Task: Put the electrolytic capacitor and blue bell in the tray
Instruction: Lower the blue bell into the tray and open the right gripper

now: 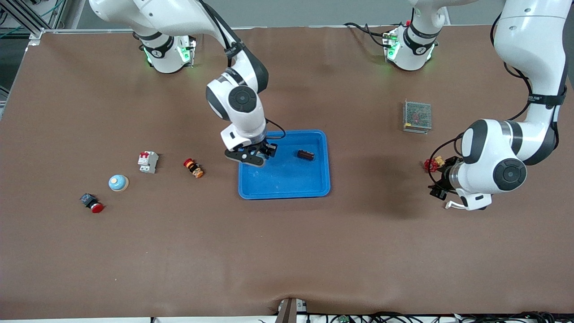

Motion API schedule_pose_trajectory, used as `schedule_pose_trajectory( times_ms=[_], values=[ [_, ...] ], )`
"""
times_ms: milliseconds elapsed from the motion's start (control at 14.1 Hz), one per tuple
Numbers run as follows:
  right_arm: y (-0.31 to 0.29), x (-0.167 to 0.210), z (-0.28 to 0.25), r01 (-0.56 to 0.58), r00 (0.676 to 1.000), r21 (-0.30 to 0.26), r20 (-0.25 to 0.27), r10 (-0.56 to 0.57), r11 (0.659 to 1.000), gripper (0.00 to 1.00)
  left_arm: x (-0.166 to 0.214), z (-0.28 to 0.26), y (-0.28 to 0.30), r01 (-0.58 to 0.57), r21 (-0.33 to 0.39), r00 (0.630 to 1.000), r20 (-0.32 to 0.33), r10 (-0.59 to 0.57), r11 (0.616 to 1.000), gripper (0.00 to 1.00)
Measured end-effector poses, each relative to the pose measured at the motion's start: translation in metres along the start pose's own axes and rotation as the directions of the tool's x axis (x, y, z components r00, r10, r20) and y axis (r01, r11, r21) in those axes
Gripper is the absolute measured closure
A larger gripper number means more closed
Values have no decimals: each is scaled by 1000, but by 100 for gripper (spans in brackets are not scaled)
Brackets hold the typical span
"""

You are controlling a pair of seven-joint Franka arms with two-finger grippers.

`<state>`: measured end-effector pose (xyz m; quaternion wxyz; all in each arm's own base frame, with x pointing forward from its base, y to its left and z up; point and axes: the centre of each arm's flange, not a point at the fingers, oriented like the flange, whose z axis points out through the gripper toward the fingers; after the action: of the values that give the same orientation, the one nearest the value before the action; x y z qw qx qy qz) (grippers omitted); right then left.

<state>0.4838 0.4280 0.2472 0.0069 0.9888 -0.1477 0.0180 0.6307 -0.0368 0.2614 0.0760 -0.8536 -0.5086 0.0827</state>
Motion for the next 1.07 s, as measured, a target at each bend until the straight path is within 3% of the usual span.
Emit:
schedule_pose_trajectory(
  times_ms=[71,284,711,1066],
  values=[
    [-2,-4,11,0,1000,-12,-7,0,1000,34,7,9,-2,-3,-7,1000,-18,3,1000,36],
    [0,-7,30,4,1000,-38,-9,-4,999,34,23,27,-4,-14,-29,999,-41,13,999,37],
    [8,-11,50,14,1000,-30,-19,-15,999,34,27,59,1,-76,-5,992,-102,75,997,38],
    [3,-21,62,28,999,-4,-30,-28,1000,34,31,69,-1,-103,17,986,-132,104,995,47]
  ],
)
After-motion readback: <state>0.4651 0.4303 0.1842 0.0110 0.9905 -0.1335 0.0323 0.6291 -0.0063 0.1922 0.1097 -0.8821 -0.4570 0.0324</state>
